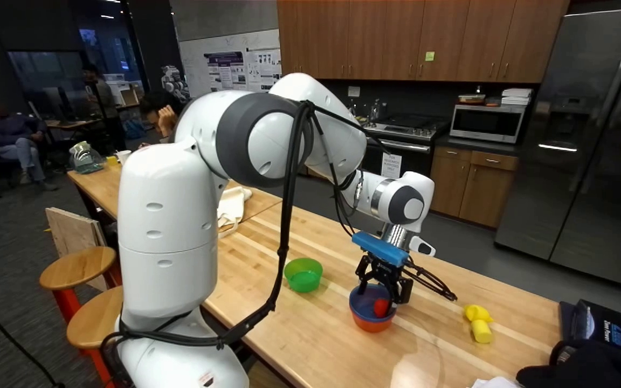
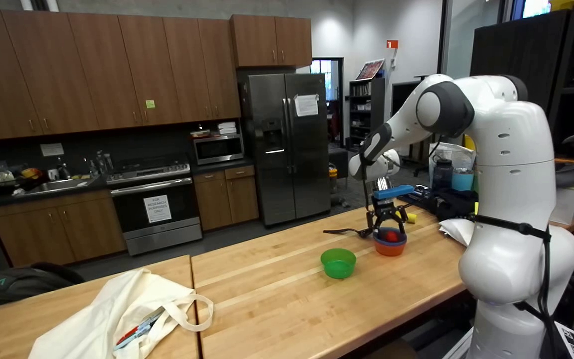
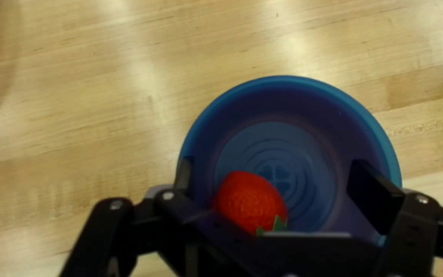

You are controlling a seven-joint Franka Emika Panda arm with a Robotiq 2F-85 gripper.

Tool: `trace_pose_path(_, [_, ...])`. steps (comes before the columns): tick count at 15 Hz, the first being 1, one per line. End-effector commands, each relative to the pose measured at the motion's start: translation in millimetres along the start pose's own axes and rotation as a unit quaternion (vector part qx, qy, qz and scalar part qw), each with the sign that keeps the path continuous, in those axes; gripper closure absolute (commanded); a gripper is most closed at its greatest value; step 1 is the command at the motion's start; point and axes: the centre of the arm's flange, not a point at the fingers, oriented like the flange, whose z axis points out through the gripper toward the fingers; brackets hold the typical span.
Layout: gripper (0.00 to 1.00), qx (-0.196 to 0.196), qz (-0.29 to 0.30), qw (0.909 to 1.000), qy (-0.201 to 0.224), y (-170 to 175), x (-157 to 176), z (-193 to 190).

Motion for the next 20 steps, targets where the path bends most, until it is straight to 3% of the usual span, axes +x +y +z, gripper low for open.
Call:
trace_pose_path(1, [0.00, -0.048, 0.008, 0.9983, 0.030, -2.1, 1.4, -8.1])
trace_pose_path(6, [0.00, -0.067, 0.018, 0.9968, 0.040, -7.8, 5.1, -13.6])
trace_pose_path(20, [0.00, -0.062, 0.026, 0.9972, 0.033, -3.9, 14.2, -10.0])
